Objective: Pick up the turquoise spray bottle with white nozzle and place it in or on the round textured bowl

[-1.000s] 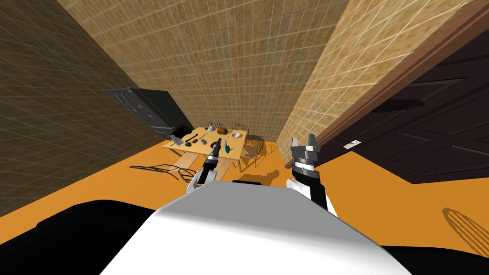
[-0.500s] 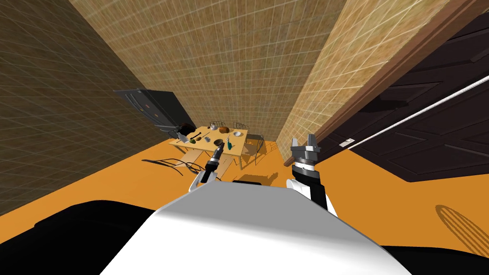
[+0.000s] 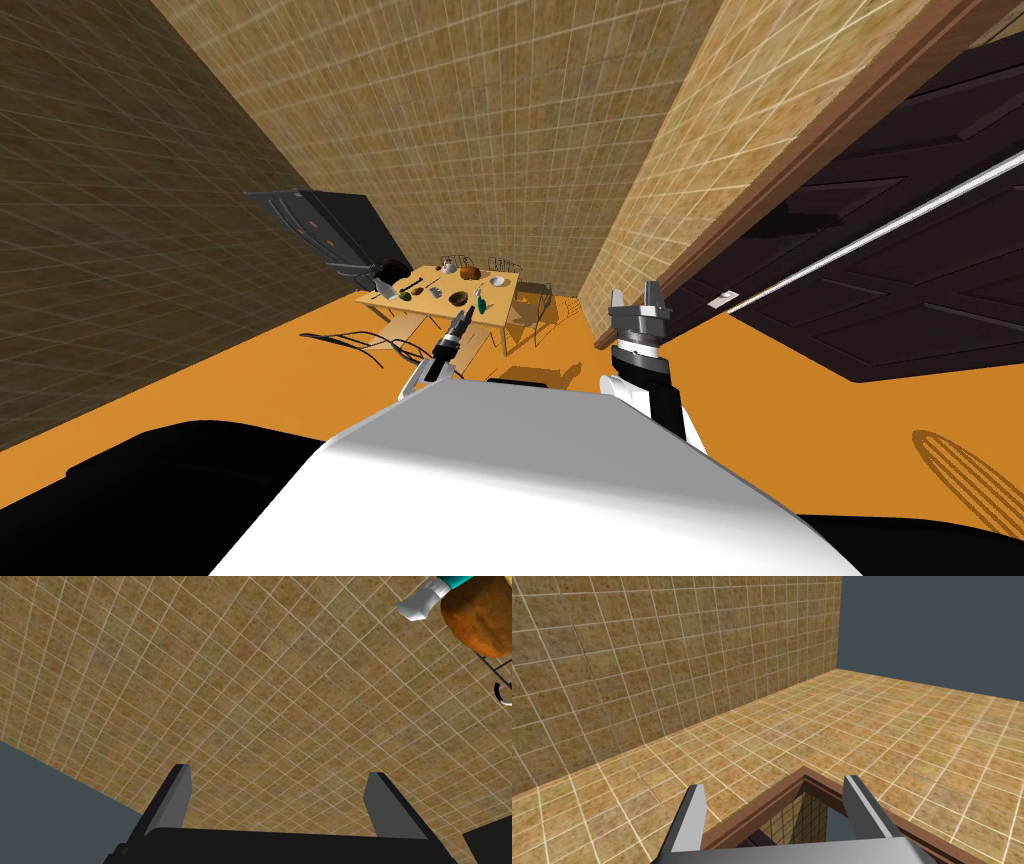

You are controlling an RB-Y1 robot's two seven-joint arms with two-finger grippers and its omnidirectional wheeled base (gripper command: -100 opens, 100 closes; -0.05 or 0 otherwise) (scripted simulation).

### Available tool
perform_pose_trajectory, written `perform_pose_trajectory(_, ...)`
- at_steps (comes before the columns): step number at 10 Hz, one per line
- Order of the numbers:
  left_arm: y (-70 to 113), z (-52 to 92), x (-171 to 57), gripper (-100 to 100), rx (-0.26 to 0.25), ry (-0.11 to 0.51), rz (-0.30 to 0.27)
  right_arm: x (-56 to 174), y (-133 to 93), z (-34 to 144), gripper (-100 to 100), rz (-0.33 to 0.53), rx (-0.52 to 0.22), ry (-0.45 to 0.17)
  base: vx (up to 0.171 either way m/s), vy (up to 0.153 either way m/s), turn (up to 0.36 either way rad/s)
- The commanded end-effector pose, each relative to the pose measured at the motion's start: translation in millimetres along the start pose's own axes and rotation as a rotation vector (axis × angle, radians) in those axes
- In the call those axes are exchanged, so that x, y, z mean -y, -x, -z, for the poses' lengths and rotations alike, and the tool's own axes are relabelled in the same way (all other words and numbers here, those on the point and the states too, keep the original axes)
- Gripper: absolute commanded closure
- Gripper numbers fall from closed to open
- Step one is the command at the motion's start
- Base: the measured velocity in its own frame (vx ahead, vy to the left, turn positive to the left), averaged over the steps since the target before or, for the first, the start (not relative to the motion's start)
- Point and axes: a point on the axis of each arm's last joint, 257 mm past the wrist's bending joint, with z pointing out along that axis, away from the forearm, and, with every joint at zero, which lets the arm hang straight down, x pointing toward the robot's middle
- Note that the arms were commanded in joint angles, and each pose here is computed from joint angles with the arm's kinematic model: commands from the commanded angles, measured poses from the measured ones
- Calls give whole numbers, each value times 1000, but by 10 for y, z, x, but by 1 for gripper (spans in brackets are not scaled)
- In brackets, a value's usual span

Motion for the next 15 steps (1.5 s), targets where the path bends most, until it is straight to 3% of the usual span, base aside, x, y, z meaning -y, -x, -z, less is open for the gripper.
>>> perform_pose_trajectory(1, -70, 14, -94, -100, -19, 13, -25, 0, 0, 0, 0, 0, 0, 0, 33, 2, -1)
perform_pose_trajectory(5, -472, 134, -524, -100, -142, 81, -175, 0, 0, 0, 0, 0, 0, 0, 93, 11, -18)
perform_pose_trajectory(6, -472, 134, -524, -100, -142, 81, -175, 0, 0, 1, 0, 0, 0, 0, 98, -2, -4)
perform_pose_trajectory(10, -797, 300, -930, -100, -264, 133, -317, 0, 1, 1, 0, 0, 0, 0, 158, 13, -31)
perform_pose_trajectory(11, -806, 309, -941, -100, -266, 136, -316, 0, 1, 1, 0, 0, 0, 0, 124, 1, -5)
perform_pose_trajectory(15, -1033, 506, -1315, -100, -377, 175, -445, 0, 0, 1, 0, 0, 0, 0, 133, 10, -31)
